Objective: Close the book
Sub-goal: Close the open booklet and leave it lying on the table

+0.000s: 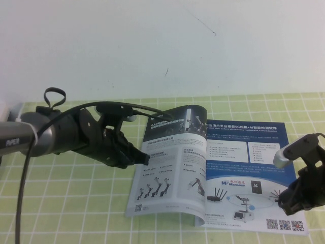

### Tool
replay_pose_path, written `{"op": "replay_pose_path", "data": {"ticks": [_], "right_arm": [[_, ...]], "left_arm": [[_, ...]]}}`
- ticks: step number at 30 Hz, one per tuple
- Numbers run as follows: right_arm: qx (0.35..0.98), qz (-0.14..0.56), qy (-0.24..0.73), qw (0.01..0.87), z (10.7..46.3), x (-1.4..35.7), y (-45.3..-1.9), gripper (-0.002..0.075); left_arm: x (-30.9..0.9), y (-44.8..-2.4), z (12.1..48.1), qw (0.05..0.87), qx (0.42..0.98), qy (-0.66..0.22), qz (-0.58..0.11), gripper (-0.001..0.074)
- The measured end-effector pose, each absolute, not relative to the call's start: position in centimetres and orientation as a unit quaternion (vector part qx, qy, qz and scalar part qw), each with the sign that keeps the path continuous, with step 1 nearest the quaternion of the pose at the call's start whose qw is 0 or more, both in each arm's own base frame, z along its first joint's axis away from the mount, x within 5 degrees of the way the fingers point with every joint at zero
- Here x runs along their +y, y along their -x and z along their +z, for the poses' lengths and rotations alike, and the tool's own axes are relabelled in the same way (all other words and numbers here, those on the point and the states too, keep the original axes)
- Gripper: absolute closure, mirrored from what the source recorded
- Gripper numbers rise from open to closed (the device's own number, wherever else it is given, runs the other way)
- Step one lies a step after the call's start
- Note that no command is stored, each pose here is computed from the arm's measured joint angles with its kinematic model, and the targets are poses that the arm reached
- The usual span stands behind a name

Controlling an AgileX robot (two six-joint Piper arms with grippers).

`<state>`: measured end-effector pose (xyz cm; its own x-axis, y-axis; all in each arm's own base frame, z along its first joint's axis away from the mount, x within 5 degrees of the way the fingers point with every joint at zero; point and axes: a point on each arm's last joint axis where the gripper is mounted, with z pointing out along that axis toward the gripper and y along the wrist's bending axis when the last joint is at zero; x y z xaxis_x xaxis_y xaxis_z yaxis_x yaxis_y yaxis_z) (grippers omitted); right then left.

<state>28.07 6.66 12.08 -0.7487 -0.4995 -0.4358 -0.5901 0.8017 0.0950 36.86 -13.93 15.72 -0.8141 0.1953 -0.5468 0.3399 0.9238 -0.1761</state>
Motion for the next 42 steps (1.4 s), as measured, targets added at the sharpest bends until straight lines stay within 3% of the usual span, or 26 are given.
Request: {"op": "replay_pose_path", "data": {"ticks": [9,15,20,23,28,32,36,42], "right_arm": [[0.929,0.116,0.290,0.199,12.1,6.7,-28.1,0.0729],[0.930,0.118,0.286,0.200,12.1,6.7,-28.1,0.0729],[0.929,0.119,0.283,0.206,12.6,6.6,-28.1,0.0729],[0.923,0.118,0.279,0.239,14.7,6.2,-28.3,0.0729],[0.896,0.091,0.274,0.338,21.3,4.5,-28.2,0.0729],[0.873,0.087,0.291,0.382,25.8,3.5,-25.9,0.0729],[0.872,0.078,0.330,0.352,28.1,3.1,-22.4,0.0729],[0.906,-0.011,0.286,0.310,30.4,1.1,-17.7,0.0729]], "left_arm": [[-17.4,-37.0,14.3,0.245,0.944,-0.150,-0.164,0.0739],[-23.3,-34.6,15.0,0.200,0.934,-0.193,-0.223,0.0739],[-27.3,-33.3,17.7,0.178,0.902,-0.267,-0.289,0.0739],[-28.5,-33.4,20.2,0.174,0.875,-0.300,-0.338,0.0739],[-28.7,-33.9,24.0,0.172,0.843,-0.330,-0.388,0.0739],[-27.3,-33.7,26.6,0.203,0.837,-0.374,-0.345,0.0739],[-24.8,-33.1,29.2,0.229,0.856,-0.406,-0.224,0.0739],[-19.7,-32.3,33.8,0.273,0.898,-0.337,-0.072,0.0739]]}}
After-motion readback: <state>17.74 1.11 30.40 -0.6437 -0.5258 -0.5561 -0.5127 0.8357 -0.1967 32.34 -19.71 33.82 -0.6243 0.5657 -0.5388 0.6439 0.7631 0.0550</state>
